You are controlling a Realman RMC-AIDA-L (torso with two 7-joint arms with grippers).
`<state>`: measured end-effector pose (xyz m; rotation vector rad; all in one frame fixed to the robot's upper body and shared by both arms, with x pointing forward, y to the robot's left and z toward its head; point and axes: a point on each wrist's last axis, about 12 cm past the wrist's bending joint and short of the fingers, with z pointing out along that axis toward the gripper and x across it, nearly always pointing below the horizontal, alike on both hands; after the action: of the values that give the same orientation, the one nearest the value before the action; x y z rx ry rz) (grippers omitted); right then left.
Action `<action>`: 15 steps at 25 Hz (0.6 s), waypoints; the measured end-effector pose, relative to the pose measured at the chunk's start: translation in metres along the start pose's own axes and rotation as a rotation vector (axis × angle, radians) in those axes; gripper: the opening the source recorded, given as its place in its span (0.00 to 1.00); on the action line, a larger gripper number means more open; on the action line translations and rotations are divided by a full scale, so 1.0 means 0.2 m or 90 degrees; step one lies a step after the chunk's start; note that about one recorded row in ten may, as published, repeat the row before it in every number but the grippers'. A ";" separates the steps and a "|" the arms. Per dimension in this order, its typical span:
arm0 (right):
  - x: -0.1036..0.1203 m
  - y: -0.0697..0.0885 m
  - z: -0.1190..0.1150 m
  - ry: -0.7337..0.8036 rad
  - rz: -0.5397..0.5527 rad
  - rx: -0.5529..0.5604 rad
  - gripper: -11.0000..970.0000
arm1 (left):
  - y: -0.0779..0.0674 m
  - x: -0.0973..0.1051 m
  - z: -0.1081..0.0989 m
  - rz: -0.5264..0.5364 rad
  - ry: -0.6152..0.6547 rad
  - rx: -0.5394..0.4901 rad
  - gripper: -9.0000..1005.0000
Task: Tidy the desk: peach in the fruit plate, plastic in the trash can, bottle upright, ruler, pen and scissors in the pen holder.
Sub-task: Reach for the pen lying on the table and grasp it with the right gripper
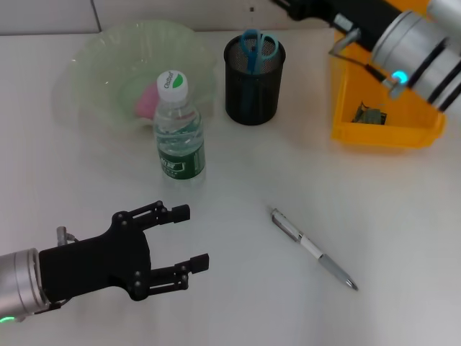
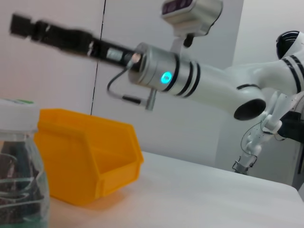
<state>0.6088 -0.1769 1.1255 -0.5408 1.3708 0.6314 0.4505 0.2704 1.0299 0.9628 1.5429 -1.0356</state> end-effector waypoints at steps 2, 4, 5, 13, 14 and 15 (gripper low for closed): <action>-0.11 -0.03 -0.04 -0.004 0.007 0.000 0.64 | 0.00 0.00 0.00 -0.002 -0.002 0.003 0.79; -0.24 -0.05 -0.08 0.006 0.013 0.001 0.71 | 0.00 -0.01 0.00 -0.002 -0.003 0.004 0.79; -0.30 -0.06 -0.10 0.017 0.020 0.000 0.75 | 0.00 -0.01 0.00 -0.002 -0.003 0.006 0.79; -0.64 -0.13 -0.24 0.287 0.081 0.024 0.79 | 0.00 -0.02 0.01 0.007 -0.004 0.016 0.79; -0.66 -0.13 -0.27 0.337 0.098 0.040 0.79 | 0.00 -0.02 0.01 0.007 -0.005 0.017 0.79; -0.68 -0.13 -0.29 0.388 0.112 0.048 0.79 | 0.01 -0.02 0.02 0.009 -0.005 0.018 0.79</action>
<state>0.5726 -0.2486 1.2533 -0.5811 2.0246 0.5750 0.4534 0.2673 1.0335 0.9863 1.5176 -1.0525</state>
